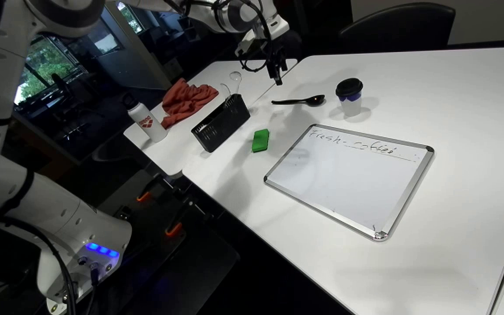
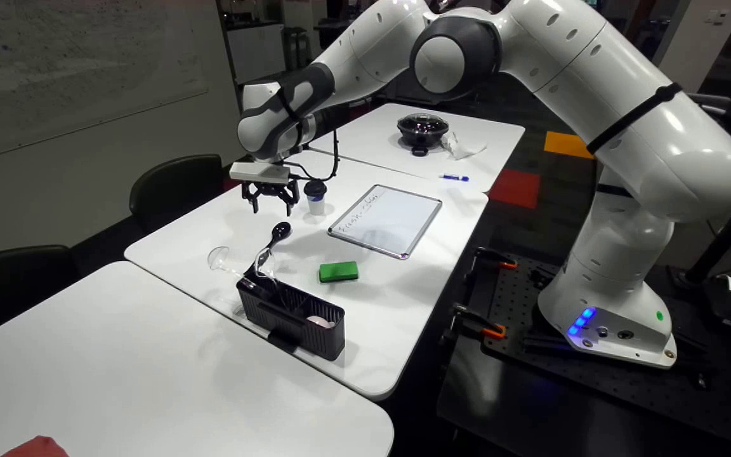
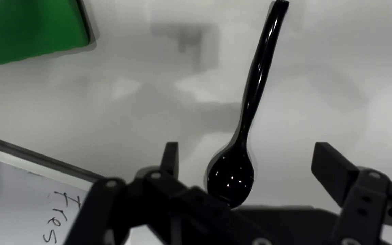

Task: Pick the black spoon on the counter and place it in the utensil holder

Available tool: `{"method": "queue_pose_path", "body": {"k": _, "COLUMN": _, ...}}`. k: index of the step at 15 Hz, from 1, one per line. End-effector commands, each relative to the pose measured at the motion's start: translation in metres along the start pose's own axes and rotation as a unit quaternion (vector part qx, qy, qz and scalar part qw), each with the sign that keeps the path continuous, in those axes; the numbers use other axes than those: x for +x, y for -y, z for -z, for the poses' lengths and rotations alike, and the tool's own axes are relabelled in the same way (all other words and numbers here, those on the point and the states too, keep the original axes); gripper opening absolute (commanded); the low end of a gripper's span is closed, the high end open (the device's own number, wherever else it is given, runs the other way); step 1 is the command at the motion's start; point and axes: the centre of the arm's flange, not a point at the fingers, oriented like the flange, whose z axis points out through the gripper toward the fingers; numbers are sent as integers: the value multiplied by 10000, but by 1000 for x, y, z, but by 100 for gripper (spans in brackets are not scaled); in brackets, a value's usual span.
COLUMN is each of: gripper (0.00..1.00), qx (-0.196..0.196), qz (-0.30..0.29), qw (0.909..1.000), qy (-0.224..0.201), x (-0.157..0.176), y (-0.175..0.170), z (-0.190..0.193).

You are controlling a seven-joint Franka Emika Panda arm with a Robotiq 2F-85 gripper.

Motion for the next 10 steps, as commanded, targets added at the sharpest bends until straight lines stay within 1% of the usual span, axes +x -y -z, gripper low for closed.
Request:
{"method": "queue_pose_path", "body": {"k": 1, "gripper": 100, "qx": 25, "qz": -252, "qw": 9996, "qy": -108, "x": 18, "y": 31, "z": -30}}
{"method": "queue_pose_path", "body": {"k": 3, "gripper": 100, "qx": 42, "qz": -403, "qw": 9991, "qy": -152, "x": 24, "y": 32, "z": -46}}
{"method": "queue_pose_path", "body": {"k": 10, "gripper": 100, "qx": -60, "qz": -587, "qw": 9980, "qy": -218, "x": 30, "y": 35, "z": -91}}
